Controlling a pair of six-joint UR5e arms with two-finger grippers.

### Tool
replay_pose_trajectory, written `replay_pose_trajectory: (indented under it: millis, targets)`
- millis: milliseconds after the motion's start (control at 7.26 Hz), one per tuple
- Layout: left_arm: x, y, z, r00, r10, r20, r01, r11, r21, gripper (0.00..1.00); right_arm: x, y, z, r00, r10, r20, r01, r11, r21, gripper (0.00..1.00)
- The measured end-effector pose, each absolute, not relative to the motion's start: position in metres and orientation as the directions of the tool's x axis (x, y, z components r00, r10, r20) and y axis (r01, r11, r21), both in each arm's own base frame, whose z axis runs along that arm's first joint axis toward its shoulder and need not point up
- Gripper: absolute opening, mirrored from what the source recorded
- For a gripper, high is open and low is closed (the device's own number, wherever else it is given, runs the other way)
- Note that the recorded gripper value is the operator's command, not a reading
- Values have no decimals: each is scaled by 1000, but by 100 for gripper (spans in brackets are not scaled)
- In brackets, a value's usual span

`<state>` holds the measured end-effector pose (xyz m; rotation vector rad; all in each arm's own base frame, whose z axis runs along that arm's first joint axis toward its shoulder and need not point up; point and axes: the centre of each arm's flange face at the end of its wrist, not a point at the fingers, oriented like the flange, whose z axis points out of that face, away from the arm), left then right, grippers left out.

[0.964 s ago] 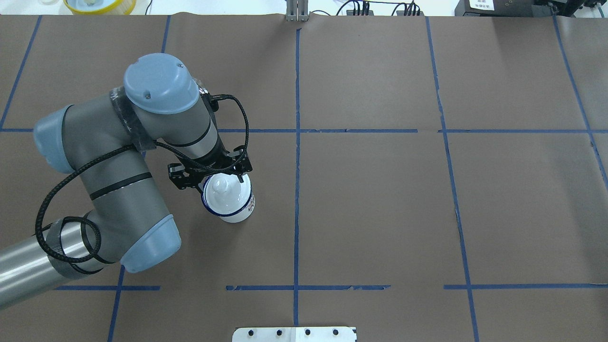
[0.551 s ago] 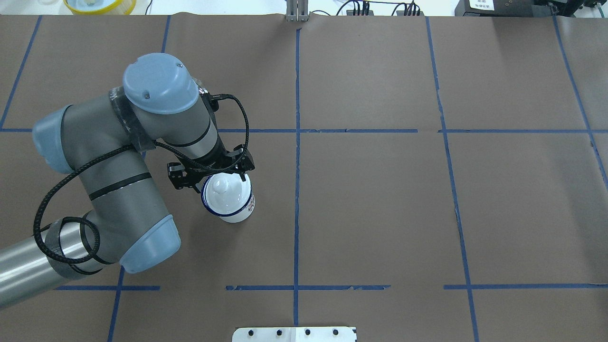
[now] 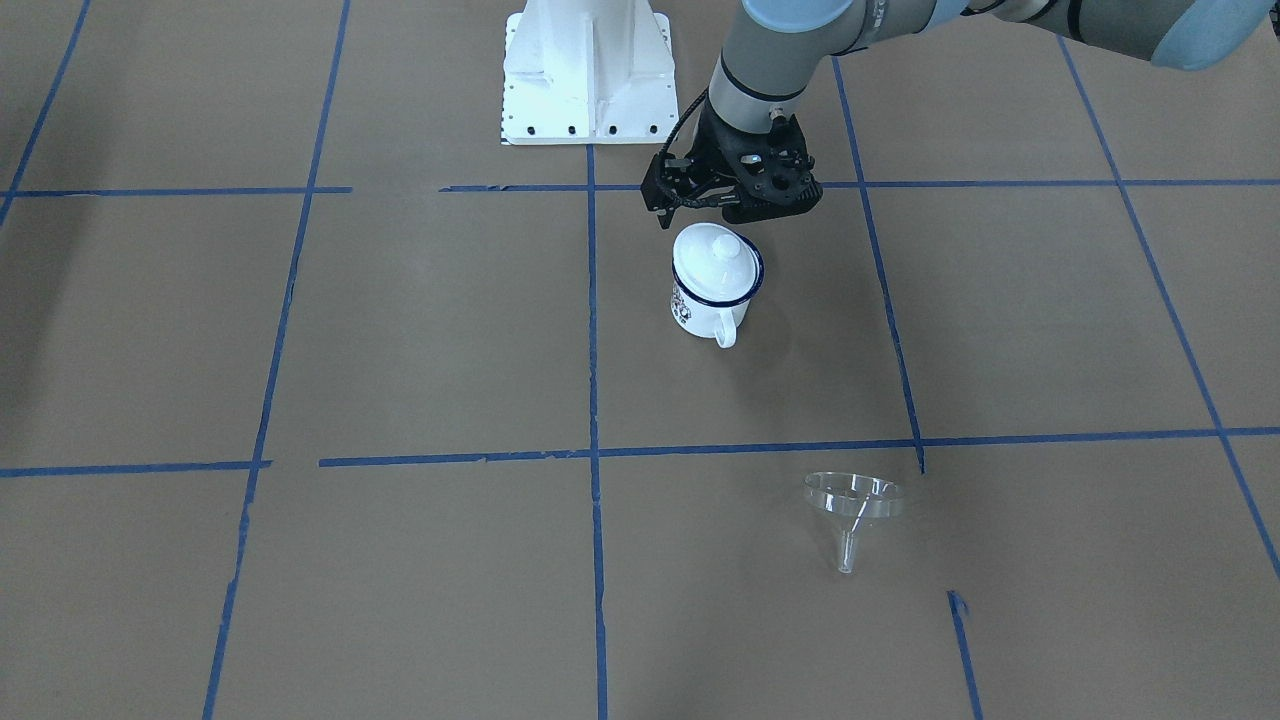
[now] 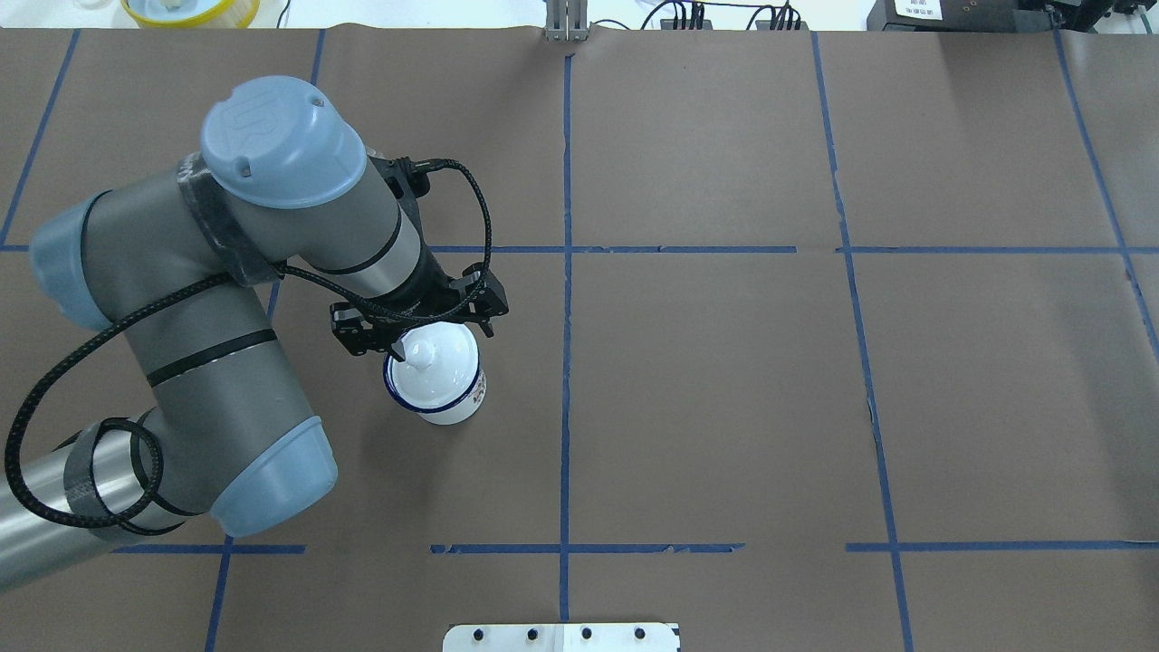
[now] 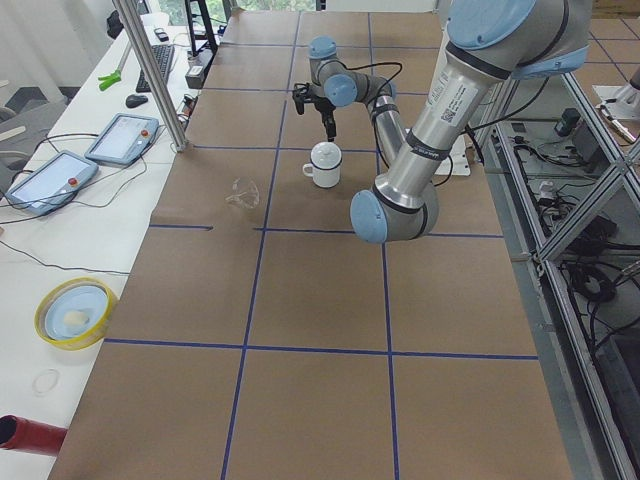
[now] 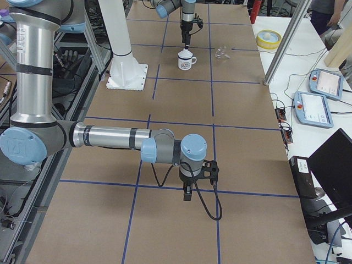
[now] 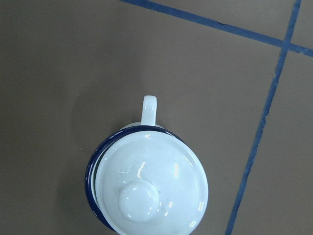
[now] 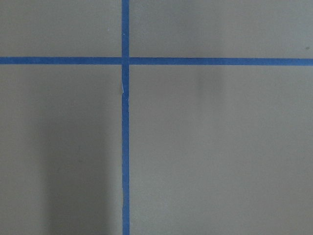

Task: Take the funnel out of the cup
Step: 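Open the left gripper and raise it off the lid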

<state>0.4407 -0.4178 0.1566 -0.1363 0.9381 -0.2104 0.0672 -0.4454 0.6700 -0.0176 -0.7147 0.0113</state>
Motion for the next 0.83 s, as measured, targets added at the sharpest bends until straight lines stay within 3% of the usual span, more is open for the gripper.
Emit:
replay_pose_trajectory:
  millis: [827]
  targets:
    - [480, -441, 172, 507, -232, -830, 123, 973, -197, 100, 67, -445, 670, 755, 16, 655, -4, 1000, -20, 100]
